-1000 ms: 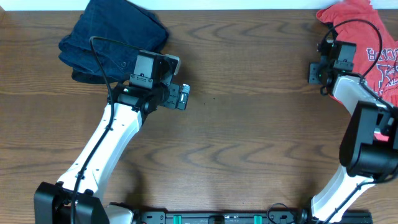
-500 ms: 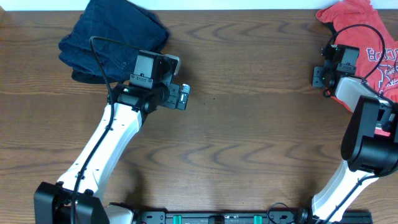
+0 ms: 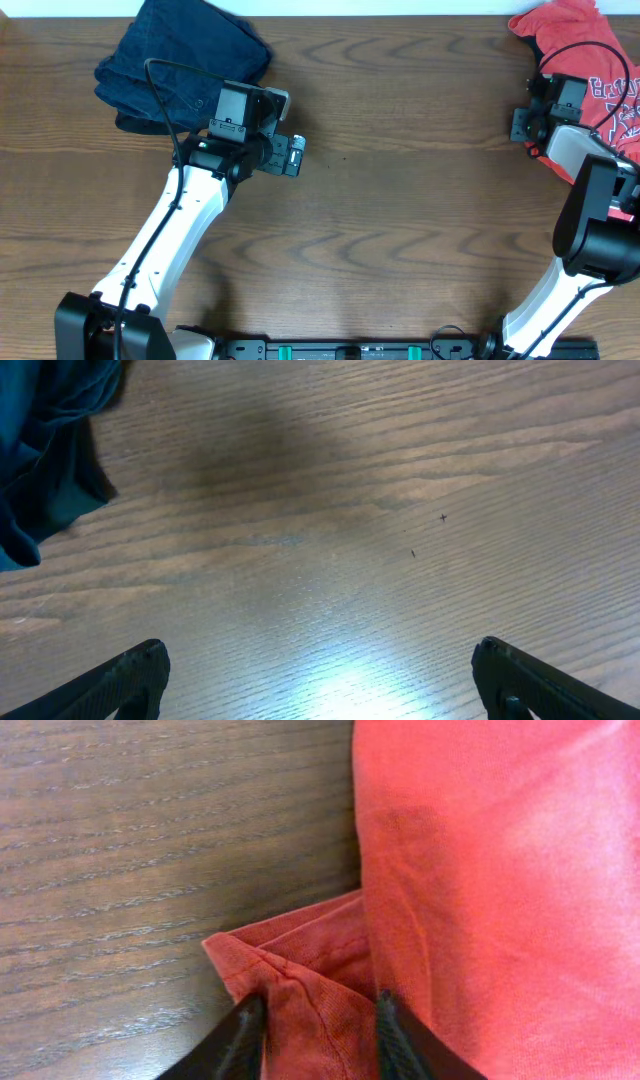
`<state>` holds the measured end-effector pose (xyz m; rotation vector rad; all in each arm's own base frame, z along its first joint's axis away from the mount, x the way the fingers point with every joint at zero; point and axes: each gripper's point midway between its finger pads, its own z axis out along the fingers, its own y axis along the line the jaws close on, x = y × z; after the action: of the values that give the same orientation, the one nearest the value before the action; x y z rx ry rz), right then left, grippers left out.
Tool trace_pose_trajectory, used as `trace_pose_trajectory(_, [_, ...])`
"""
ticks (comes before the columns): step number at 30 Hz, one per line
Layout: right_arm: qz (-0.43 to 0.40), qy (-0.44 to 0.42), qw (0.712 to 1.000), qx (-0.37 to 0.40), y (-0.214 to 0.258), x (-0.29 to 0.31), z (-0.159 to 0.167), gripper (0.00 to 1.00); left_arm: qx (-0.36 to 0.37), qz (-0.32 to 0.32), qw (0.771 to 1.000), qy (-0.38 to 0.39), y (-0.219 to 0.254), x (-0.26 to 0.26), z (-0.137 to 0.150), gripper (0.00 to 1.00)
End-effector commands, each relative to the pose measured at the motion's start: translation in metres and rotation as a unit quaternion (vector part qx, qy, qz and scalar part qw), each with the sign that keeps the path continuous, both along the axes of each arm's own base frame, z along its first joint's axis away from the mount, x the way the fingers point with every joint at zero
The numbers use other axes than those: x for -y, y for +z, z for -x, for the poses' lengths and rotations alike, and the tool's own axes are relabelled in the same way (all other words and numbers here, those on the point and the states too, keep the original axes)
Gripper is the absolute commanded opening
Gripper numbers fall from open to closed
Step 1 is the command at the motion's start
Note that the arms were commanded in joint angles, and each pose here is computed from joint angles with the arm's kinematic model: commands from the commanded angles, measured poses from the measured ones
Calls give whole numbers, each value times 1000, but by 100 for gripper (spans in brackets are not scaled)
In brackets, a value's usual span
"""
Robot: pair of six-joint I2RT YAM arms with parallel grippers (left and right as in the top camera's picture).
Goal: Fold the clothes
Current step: 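Lift the red t-shirt with the right gripper and drop it mid-table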
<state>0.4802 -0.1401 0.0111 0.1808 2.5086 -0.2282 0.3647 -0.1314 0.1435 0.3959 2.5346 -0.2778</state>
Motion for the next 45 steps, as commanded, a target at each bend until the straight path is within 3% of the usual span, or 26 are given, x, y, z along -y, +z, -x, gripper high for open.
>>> trace_pose_trajectory(1, [-5,-7,1000,-3,-7,6,-1,29,2,-1,1000,3,2,1,-3,98])
trace_pose_trajectory(6, [-30,9,999,-12,-18,-4,0,26,2,-1,1000,3,2,1,-3,98])
trace_pose_trajectory(9, [-42,17,999,-12,-20,-9,0,15,2,-1,1000,3,2,1,-3,98])
trace_pose_trajectory(10, [-43,18,999,-11,-20,-9,0,2,2,-2,1000,3,2,1,-3,98])
trace_pose_trajectory(11, [-42,18,999,-10,-18,-9,0,1,2,-1,1000,3,2,1,-3,98])
trace_pose_trajectory(17, [-34,19,999,19,21,-8,-4,1,2,-2,1000,3,2,1,-3,98])
trace_pose_trajectory(29, [-59,65,978,192,217,-52,18,1,12,2,1000,4,6,1,-6,98])
trace_pose_trajectory(36, [-103,129,952,259,292,-124,47,1,47,12,999,15,30,-6,-9,98])
trace_pose_trajectory(45, [-166,276,916,238,332,-266,100,1,97,32,989,103,74,-61,-10,98])
